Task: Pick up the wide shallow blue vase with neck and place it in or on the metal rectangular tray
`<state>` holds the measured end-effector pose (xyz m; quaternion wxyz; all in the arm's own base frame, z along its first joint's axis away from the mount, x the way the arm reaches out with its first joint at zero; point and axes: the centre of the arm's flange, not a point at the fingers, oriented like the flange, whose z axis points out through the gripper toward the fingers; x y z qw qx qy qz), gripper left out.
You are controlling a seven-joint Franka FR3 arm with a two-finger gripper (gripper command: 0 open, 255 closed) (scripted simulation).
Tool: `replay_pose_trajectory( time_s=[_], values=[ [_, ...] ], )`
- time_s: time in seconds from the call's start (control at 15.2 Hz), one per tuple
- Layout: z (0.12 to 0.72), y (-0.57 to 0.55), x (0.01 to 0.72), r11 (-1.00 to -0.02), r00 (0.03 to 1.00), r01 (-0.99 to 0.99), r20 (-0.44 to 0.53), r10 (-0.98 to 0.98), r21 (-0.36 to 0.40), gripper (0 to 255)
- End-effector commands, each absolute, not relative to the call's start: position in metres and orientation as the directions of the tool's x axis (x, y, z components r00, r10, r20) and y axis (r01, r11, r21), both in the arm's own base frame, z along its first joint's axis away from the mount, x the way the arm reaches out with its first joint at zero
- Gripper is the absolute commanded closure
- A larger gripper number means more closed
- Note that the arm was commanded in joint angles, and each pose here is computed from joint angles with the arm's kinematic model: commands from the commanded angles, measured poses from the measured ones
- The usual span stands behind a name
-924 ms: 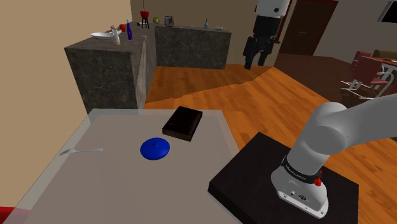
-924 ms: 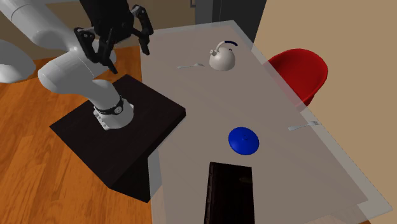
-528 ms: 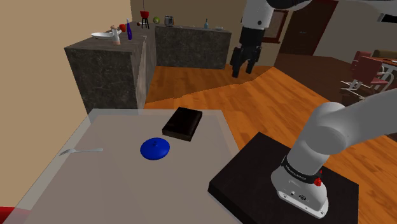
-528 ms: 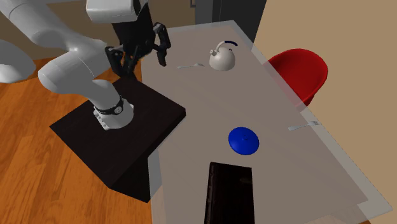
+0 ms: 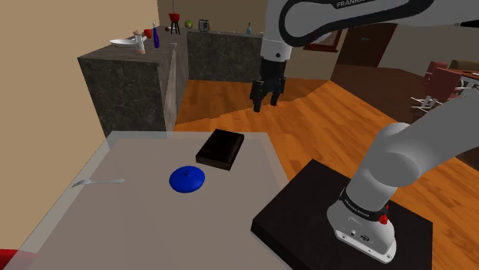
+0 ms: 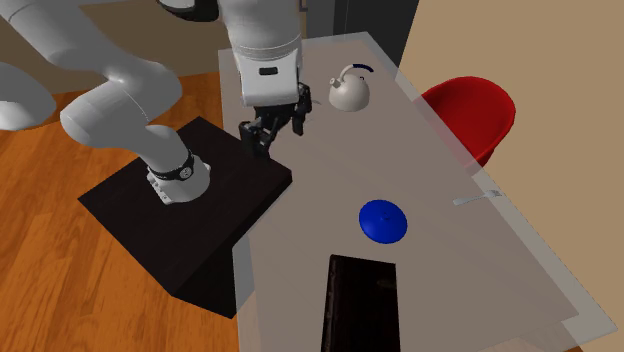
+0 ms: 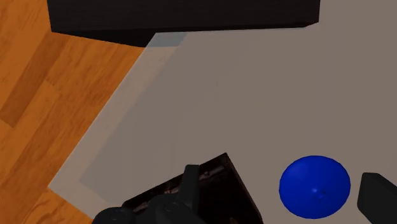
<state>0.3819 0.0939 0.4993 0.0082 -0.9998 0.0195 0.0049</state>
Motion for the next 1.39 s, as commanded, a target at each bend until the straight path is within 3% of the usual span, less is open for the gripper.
replay_pose_trajectory(
  time_s=[0.0,1.32],
  values=[
    [0.479,0.105,0.398,-0.999,0.999,-0.030,-0.011,-0.030,-0.018,0],
    [0.289,0.222,0.542,-0.998,0.998,0.061,-0.034,0.062,-0.031,0]
  ],
)
